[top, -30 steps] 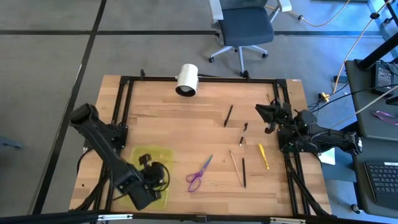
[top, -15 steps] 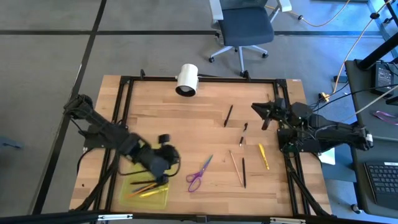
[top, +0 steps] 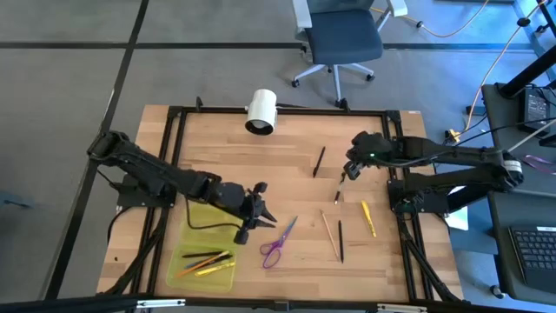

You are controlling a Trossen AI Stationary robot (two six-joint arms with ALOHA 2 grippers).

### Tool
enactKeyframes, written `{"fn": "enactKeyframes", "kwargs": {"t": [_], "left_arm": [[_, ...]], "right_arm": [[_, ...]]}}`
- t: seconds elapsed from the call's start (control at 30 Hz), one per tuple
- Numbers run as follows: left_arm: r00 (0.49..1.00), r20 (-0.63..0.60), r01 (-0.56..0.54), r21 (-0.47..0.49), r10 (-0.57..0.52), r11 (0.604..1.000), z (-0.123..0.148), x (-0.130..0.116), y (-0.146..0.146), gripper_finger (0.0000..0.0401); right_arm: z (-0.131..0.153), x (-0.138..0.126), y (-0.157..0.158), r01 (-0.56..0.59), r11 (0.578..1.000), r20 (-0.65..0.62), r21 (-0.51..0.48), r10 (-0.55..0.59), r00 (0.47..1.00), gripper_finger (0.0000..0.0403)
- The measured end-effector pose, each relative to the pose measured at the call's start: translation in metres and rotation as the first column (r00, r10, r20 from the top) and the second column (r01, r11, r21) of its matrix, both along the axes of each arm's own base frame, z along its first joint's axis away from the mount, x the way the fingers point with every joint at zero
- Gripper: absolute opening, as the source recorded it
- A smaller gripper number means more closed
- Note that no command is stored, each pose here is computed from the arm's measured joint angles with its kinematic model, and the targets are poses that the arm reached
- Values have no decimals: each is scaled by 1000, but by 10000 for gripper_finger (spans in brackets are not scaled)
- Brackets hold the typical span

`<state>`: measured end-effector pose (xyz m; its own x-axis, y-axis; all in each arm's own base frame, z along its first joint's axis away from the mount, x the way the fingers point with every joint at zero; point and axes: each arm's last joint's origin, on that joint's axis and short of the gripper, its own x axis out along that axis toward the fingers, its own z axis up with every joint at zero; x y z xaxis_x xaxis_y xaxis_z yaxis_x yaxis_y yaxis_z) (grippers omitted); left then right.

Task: Pick & place school supplies into a supply box
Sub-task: Put the yellow pen into the yellow supply box

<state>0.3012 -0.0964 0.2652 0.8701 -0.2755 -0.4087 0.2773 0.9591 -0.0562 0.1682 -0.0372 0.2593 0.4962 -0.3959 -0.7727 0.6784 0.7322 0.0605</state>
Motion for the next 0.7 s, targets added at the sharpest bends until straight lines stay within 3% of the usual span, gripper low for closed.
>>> {"fn": "enactKeyframes", "kwargs": {"t": [0.17,0.3,0.57,0.7], "left_arm": [[987,158,38,27,-42,999,-29,-10,13,65],[978,207,17,43,-26,999,-42,-18,21,63],[985,170,14,-48,-6,999,-46,-22,16,61],[985,171,19,-41,-12,999,-46,-22,15,64]], "right_arm": [[5,11,0,83,995,-76,61,-78,994,67],[7,14,-3,131,990,-107,61,-124,987,67],[3,17,-2,48,997,-151,67,-37,988,67],[1,18,1,77,978,-136,194,-51,989,67]]}}
